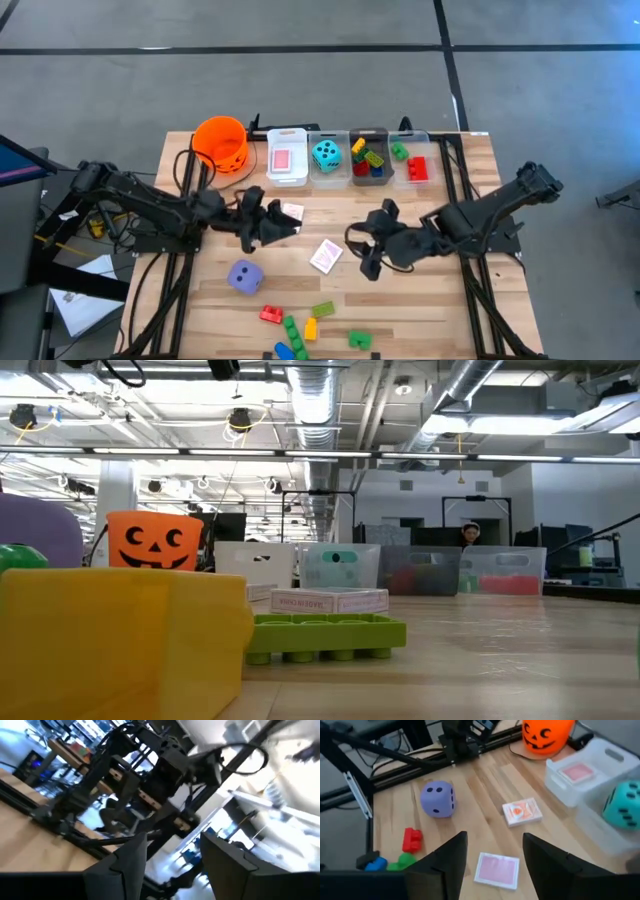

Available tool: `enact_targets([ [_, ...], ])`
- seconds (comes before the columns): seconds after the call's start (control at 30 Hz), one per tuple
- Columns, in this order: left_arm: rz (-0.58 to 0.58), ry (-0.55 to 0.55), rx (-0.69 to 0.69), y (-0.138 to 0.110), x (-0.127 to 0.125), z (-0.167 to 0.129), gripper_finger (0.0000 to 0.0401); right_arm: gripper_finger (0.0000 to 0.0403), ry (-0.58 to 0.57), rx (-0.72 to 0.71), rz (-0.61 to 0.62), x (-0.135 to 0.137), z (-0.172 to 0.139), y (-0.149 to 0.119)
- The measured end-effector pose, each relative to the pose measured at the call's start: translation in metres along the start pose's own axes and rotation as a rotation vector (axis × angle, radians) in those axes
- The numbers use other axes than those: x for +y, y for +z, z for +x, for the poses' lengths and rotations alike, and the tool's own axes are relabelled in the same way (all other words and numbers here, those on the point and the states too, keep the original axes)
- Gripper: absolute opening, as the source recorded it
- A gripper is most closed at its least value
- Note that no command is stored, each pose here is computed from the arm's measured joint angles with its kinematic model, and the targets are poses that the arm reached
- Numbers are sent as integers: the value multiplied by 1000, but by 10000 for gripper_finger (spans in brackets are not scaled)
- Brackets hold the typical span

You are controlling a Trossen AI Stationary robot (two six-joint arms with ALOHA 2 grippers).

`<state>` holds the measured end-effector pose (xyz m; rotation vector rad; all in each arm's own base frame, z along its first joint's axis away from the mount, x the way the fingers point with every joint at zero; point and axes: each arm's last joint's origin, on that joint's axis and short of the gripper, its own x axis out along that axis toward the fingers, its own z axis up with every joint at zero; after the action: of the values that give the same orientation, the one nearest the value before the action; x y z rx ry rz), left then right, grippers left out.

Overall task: Pick & Place Toys
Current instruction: Put the large red game piece into the right transparent bin

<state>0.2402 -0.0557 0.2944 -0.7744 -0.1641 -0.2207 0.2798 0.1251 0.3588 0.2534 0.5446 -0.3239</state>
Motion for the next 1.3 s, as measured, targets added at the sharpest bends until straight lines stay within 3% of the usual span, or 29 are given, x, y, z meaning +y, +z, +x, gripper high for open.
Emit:
enact_targets([
  [0.17, 128, -6, 110, -13, -14, 1, 177, 182, -24, 24, 88, 5, 2, -9],
  [0.3, 297, -19, 233, -21, -34, 9, 180, 182, -19, 26, 153, 13, 6, -13],
  [0.43, 457, -77, 294, -33, -52, 24, 200, 182, -20, 50, 179, 22, 17, -23],
  [0.53, 492, -115, 341, -43, -60, 37, 224, 182, -10, 80, 175, 29, 22, -31],
  [0.7, 505, -109, 618, -61, -59, 51, 265, 182, 45, 126, 170, 40, 23, -40],
  [0.83, 615, -102, 807, -78, -55, 56, 286, 182, 107, 135, 154, 51, 12, -46],
  [1.03, 724, -132, 889, -102, -47, 61, 294, 182, 187, 143, 140, 68, -12, -61],
  [1.13, 786, -165, 928, -115, -44, 61, 294, 182, 199, 133, 164, 74, -21, -67],
  [1.3, 792, -232, 1020, -138, -39, 58, 294, 182, 204, 85, 264, 83, -29, -73],
])
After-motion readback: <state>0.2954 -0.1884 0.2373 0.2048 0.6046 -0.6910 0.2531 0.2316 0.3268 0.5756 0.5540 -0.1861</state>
